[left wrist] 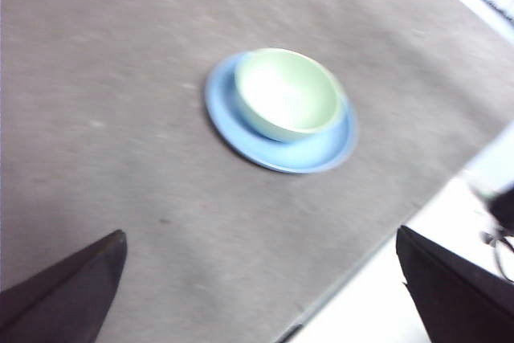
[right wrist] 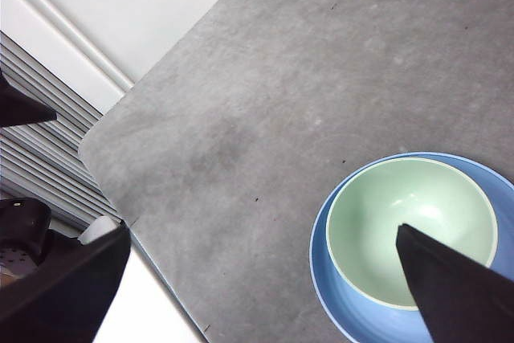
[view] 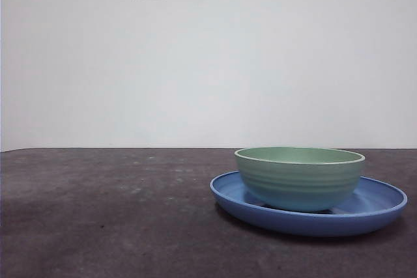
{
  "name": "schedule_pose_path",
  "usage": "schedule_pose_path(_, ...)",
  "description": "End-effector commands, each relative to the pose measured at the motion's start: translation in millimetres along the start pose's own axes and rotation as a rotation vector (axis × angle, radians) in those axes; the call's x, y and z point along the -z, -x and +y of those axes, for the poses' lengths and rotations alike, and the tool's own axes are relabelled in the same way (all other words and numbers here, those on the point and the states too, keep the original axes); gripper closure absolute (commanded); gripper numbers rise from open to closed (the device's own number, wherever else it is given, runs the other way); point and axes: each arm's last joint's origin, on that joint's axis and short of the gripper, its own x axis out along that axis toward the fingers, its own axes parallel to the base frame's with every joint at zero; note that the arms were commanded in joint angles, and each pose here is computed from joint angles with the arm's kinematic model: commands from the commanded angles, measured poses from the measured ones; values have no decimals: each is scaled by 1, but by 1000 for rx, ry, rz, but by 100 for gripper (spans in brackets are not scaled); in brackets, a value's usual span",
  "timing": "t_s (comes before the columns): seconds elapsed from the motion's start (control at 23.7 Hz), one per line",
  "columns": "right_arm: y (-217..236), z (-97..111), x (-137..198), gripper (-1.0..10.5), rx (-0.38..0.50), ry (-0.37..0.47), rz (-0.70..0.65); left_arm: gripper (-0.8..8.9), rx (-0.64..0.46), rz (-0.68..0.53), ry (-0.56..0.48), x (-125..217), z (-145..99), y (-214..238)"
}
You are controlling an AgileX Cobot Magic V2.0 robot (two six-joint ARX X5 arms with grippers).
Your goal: Place the green bowl on the blue plate
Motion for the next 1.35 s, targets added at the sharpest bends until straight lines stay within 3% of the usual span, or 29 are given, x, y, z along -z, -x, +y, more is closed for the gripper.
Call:
schedule_pose_path(0.04,2,3,-5,325,-7,12,-14,189,22,-7,1,-2,-1,0)
schedule_pose_path(0.25,2,2,-5,326,28,7,-15,189,21,-7,-3,-2,-1,0)
schedule_pose_path(0.76,-7,-18,6,326,356,-123,127,189,21,-3,-6,-2,-1,0)
schedule_pose_path(1.35,-55,-79,3,326,413,-290,341,189,16,22,1,0,-1,0)
